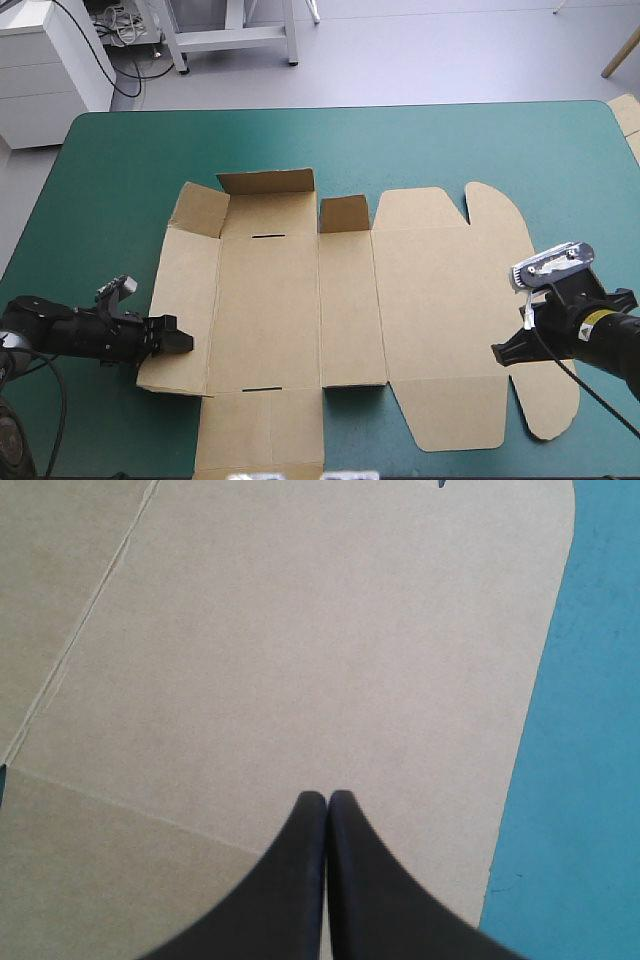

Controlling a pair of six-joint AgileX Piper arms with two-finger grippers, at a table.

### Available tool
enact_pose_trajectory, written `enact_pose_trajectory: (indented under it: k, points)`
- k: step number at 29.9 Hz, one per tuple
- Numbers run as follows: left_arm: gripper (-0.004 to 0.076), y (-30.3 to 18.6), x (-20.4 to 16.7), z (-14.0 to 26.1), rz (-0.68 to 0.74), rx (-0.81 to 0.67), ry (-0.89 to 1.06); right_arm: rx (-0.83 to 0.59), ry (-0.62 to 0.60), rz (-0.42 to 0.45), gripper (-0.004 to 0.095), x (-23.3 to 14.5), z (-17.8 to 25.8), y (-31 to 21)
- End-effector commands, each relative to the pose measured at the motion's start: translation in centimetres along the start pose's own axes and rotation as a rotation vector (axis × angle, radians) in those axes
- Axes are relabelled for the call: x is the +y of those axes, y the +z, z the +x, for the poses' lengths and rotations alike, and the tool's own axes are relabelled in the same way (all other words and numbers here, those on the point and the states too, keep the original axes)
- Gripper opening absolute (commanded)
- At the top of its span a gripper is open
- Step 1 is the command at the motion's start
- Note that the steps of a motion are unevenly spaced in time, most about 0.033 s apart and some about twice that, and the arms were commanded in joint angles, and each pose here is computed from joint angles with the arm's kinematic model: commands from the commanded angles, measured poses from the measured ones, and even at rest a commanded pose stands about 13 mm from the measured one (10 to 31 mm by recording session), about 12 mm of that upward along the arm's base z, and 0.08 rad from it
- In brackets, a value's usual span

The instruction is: Fold the box

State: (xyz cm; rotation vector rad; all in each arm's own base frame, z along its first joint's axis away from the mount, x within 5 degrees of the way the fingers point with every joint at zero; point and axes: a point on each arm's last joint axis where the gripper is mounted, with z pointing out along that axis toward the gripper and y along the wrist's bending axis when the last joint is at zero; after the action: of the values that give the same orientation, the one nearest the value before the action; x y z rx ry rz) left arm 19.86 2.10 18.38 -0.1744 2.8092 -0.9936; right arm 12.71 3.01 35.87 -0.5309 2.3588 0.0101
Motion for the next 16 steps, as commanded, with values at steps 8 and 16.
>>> enact_pose_trajectory:
  k: [8,16]
  points:
    - [0.0023,0.3,0.3,0.0,-0.056,0.003,0.018,-0.072,-0.002,0.020,-0.0016,-0.3,-0.8,-0.7]
    - [-0.0008,-0.4,-0.3,-0.8,-0.034,-0.007,0.052,-0.070,-0.002,0.020,-0.0016,-0.3,-0.8,-0.7]
